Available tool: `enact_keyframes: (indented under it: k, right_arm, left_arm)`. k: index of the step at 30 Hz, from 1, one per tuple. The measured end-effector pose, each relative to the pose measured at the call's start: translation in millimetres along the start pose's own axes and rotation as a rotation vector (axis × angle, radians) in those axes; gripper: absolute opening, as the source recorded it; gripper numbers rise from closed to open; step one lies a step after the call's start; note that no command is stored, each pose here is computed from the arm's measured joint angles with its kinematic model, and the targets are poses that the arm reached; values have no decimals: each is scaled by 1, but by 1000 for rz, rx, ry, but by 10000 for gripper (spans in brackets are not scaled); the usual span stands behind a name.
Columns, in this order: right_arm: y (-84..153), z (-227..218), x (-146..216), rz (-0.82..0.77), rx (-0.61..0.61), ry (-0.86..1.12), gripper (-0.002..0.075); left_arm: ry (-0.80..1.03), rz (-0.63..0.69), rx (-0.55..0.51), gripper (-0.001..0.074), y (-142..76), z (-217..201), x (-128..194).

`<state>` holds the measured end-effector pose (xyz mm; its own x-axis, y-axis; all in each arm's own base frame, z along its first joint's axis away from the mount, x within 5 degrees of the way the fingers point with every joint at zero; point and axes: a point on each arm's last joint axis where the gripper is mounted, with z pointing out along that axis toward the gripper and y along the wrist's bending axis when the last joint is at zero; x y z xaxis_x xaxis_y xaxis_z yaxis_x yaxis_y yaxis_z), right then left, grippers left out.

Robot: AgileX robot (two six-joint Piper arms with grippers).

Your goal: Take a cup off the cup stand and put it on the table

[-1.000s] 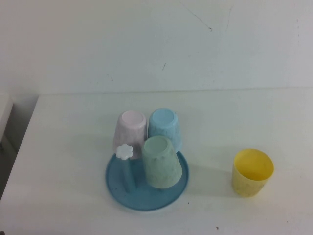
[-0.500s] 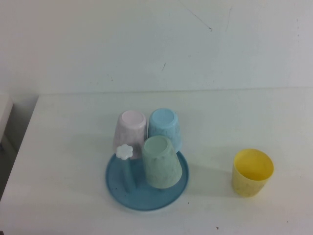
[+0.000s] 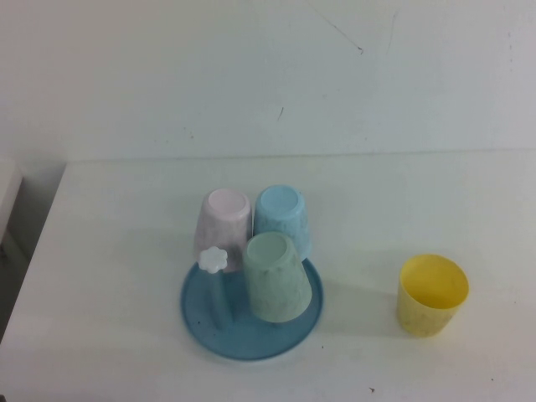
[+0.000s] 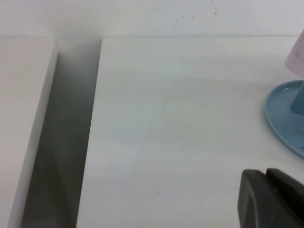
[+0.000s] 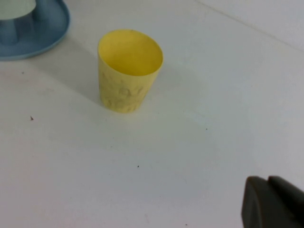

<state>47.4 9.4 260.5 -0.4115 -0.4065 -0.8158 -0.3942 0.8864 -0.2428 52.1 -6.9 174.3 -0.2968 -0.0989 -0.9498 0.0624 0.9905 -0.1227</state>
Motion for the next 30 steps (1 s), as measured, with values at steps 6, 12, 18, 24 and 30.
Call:
enact_keyframes:
  k: [6,12,18,24,30]
  right_arm:
    - [0,0,0,1,-1,0,-2]
    - [0,0,0,1,-1,0,-2]
    - [0,0,0,1,-1,0,-2]
    - [0,1,0,-7,7,-21,-2]
    - [0,17,10,35,104,-124,-2]
  left_arm:
    - [2,1,-1,-2,0,0,0]
    - [2,1,-1,-2,0,0,0]
    - [2,1,-1,-2,0,0,0]
    - [4,1,-1,-2,0,0,0]
    - [4,1,-1,-2,0,0,0]
